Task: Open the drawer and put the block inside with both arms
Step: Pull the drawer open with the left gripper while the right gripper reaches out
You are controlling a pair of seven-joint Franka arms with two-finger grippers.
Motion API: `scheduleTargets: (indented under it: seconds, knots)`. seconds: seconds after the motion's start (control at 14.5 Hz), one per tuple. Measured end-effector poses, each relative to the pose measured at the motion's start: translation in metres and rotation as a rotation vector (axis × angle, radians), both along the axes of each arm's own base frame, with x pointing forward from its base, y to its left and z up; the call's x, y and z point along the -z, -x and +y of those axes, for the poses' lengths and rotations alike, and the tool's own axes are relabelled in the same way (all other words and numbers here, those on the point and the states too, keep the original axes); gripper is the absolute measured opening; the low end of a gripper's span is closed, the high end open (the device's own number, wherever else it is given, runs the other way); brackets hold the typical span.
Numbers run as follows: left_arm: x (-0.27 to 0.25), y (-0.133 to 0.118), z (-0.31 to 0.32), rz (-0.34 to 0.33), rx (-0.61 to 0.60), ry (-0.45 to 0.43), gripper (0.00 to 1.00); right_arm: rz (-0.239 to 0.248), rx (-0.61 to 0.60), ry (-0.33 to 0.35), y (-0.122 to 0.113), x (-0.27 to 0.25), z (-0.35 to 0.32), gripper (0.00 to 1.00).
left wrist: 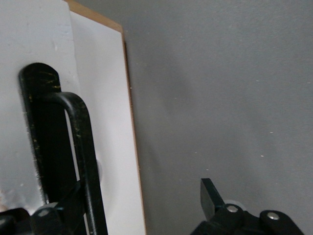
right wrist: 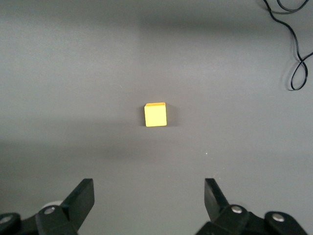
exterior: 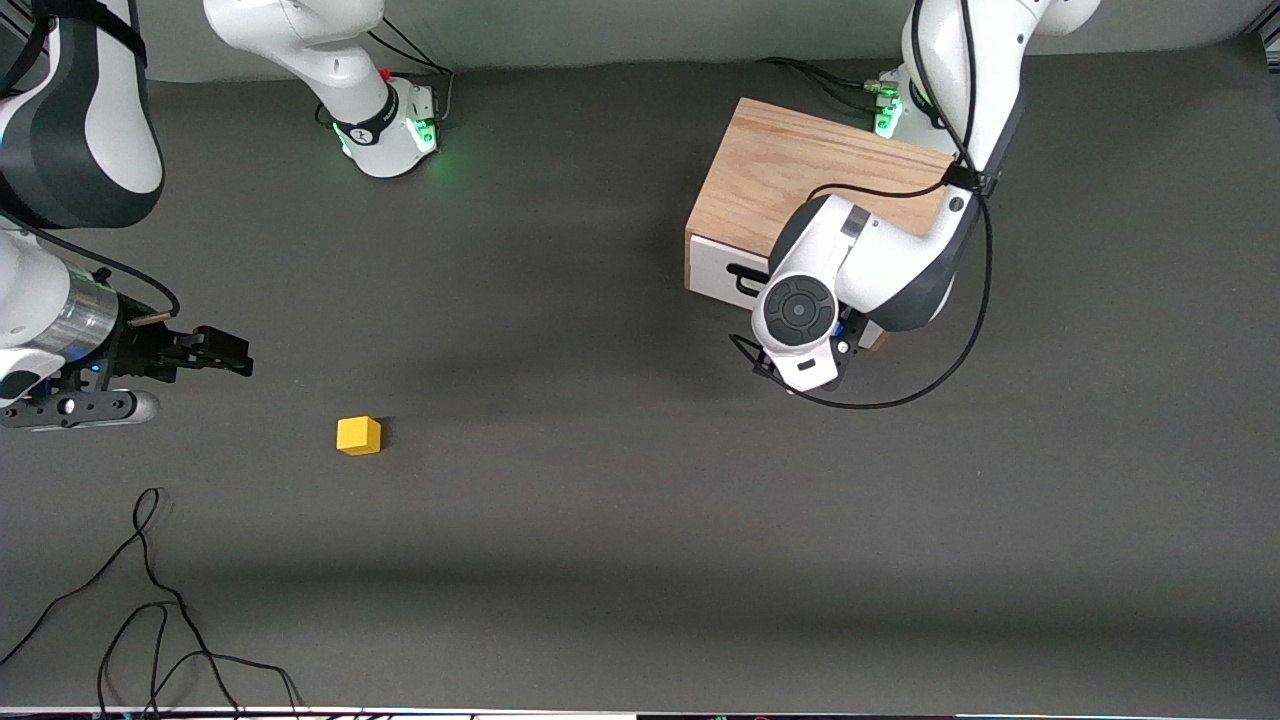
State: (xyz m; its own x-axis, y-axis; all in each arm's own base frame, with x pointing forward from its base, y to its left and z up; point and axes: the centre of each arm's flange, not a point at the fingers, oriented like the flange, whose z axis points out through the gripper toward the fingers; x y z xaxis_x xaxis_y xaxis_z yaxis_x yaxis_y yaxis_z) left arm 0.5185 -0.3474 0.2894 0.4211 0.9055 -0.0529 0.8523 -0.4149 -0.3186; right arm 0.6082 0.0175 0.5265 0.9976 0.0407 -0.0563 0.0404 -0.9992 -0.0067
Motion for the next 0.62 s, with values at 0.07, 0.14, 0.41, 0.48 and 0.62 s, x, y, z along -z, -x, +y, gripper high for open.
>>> scheduleTargets:
  seconds: [0.07,0.14,0.41,0.48,0.62]
  knots:
    - [-0.002,-0.003,-0.001,-0.019,0.000,0.008,1.00,0.001,0.000,0.000,0.000,0.001,0.000,1.00]
    - [-0.004,-0.006,-0.002,-0.042,-0.001,0.020,1.00,0.002,0.000,0.000,0.000,0.001,0.000,1.00]
    - [-0.008,-0.019,-0.008,-0.125,0.004,0.054,1.00,0.003,0.000,0.000,-0.001,0.002,0.000,1.00]
    - [-0.008,-0.021,-0.010,-0.131,0.010,0.051,1.00,0.003,0.000,0.000,-0.001,0.002,0.000,1.00]
    - [-0.008,-0.031,-0.015,-0.149,0.015,0.054,1.00,0.003,0.000,0.000,-0.001,0.002,0.000,1.00]
